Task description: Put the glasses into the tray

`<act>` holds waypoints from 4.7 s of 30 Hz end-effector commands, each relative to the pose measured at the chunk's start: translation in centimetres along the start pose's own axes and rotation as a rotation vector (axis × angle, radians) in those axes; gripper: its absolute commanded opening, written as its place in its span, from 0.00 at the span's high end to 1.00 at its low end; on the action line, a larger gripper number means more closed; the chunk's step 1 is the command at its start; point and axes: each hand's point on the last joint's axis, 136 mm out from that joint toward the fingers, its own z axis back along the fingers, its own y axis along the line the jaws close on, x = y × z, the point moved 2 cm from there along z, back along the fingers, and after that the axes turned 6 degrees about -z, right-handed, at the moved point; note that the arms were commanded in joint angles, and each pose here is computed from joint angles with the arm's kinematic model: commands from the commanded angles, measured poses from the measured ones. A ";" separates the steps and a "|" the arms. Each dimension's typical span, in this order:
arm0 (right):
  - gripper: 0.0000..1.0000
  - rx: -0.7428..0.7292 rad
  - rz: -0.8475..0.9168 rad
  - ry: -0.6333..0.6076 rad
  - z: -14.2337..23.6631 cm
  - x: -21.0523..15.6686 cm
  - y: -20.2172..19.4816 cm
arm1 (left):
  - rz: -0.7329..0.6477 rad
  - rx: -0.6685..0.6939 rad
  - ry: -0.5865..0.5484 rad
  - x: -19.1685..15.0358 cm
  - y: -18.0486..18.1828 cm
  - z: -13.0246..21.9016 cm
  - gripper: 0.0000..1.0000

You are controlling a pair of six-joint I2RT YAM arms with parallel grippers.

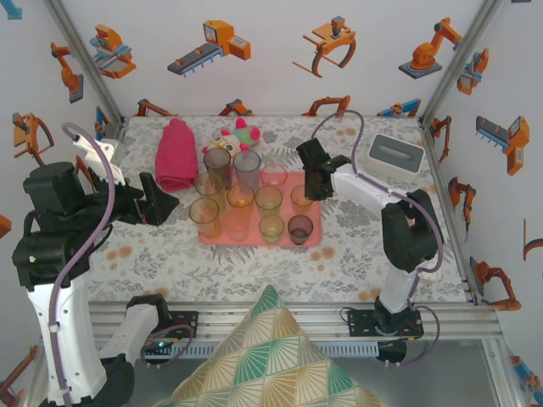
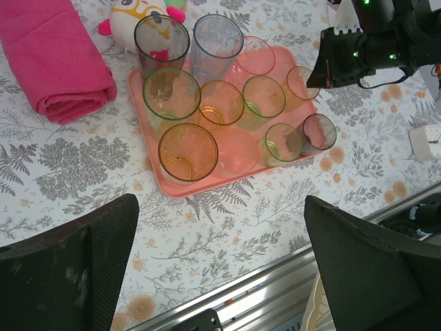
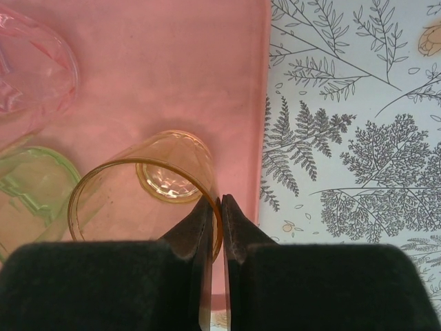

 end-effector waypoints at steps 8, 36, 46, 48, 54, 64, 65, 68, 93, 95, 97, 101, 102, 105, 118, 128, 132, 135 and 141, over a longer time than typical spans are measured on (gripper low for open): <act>0.76 0.013 -0.015 -0.015 0.0 0.2 -0.1 | 0.014 -0.016 -0.011 0.2 0.0 -0.3 0.03; 0.58 0.163 0.054 -0.170 7.6 6.8 1.2 | 0.074 0.135 0.060 -0.9 3.0 -1.6 0.03; 0.33 0.105 0.115 -0.461 14.0 12.0 -4.0 | 0.124 0.455 0.060 -3.6 9.5 -3.8 0.03; 0.11 0.099 0.095 -0.507 14.4 12.2 -5.5 | 0.139 0.505 0.054 -4.1 10.7 -4.4 0.03; 0.01 0.035 -0.015 -0.610 13.8 11.1 -10.9 | 0.163 0.581 0.028 -5.9 13.0 -6.4 0.03; 0.01 -0.052 -0.129 -0.586 9.1 7.9 -16.6 | 0.215 0.611 -0.050 -8.6 15.6 -9.8 0.03; 0.01 -0.058 -0.136 -0.581 8.6 7.6 -16.9 | 0.215 0.615 -0.053 -9.0 16.0 -10.3 0.03; 0.01 -0.086 -0.150 -0.575 7.3 7.1 -18.1 | 0.206 0.624 -0.061 -9.9 17.0 -11.7 0.03; 0.01 -0.101 -0.063 -0.686 4.2 5.3 -20.1 | 0.110 0.599 -0.114 -18.3 20.5 -19.7 0.03; 0.01 -0.111 -0.053 -0.688 4.1 5.4 -20.3 | 0.115 0.604 -0.111 -18.7 20.7 -19.9 0.03; 0.01 -0.112 -0.041 -0.686 4.0 5.4 -20.2 | 0.121 0.614 -0.113 -19.0 21.0 -20.1 0.03; 0.01 -0.095 -0.025 -0.693 4.1 5.3 -20.0 | 0.133 0.629 -0.141 -19.3 21.1 -20.0 0.03; 0.01 -0.089 -0.023 -0.698 4.2 5.3 -20.1 | 0.134 0.630 -0.150 -19.4 21.1 -20.0 0.03; 0.01 -0.088 -0.032 -0.718 4.5 4.9 -20.2 | 0.141 0.642 -0.160 -19.6 21.3 -20.0 0.03; 0.01 -0.118 -0.039 -0.725 3.9 0.3 -21.7 | 0.139 0.654 -0.166 -19.7 21.3 -19.9 0.03; 0.01 -0.085 -0.052 -0.754 0.4 0.6 -21.6 | 0.095 0.679 -0.137 -19.6 20.8 -20.6 0.03; 0.01 -0.081 -0.072 -0.724 0.1 0.8 -21.9 | 0.052 0.705 -0.132 -19.8 20.5 -21.3 0.03; 0.01 -0.079 -0.071 -0.725 0.1 0.8 -21.9 | 0.041 0.704 -0.142 -20.0 20.2 -21.3 0.03; 0.01 -0.079 -0.071 -0.724 0.1 0.8 -21.9 | 0.060 0.718 -0.164 -20.7 20.5 -20.8 0.03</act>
